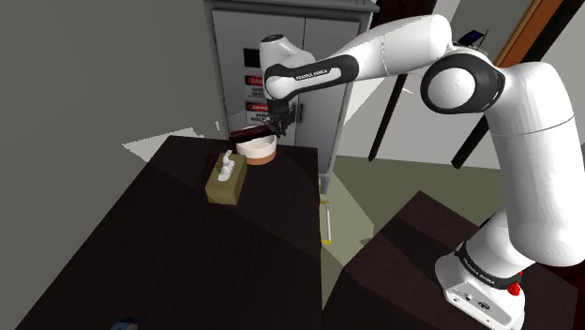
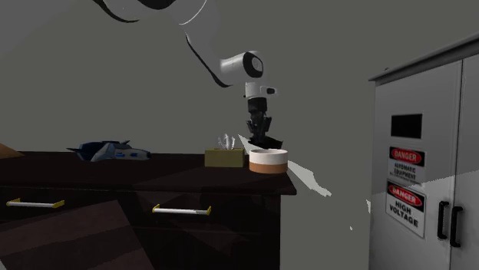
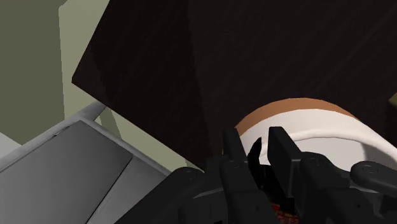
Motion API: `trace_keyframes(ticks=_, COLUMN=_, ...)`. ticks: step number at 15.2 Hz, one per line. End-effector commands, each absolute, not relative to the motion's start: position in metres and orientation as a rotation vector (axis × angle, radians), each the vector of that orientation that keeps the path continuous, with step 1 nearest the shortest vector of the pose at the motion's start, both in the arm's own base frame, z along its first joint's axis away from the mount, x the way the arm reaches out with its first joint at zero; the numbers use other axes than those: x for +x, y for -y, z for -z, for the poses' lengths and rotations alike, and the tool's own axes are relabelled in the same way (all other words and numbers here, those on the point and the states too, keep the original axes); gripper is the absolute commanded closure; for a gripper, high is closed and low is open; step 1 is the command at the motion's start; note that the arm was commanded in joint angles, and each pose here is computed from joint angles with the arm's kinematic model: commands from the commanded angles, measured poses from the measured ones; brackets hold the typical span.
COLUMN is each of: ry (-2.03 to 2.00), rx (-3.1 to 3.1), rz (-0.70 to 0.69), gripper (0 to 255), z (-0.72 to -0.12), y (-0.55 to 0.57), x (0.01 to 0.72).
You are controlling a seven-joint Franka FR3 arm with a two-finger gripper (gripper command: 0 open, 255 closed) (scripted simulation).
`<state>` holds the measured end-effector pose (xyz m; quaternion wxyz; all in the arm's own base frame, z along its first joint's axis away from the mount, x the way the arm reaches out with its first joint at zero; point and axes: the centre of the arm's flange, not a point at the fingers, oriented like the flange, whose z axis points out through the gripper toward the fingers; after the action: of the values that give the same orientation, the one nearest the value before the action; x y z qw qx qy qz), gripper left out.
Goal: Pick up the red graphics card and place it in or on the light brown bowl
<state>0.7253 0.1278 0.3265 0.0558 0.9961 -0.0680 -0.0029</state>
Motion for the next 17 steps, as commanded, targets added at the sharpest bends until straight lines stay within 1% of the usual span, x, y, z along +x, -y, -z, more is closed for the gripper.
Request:
trace_keyframes(ticks=1, ry=0.206, rx=3.023, rz=0.007, gripper=255, z=-0.317, y=-0.128, x=0.725)
trace_keyframes(ticks=7, ry=0.206, rx=3.023, rz=0.007, gripper=255, z=-0.287, y=-0.128, x=0.725)
trace_keyframes(ticks=14, ry=0.206, rx=3.023, rz=0.007, gripper=255, z=-0.287, y=-0.128, x=0.725)
trace_keyframes(ticks=15, ry=0.206, rx=3.023, rz=0.007, gripper=0, z=-0.287, y=-0.128, x=0.725)
trace_keyframes(ticks=17, ry=0.206, rx=3.023, rz=0.007, gripper=0, z=-0.287, y=-0.128, x=0.725)
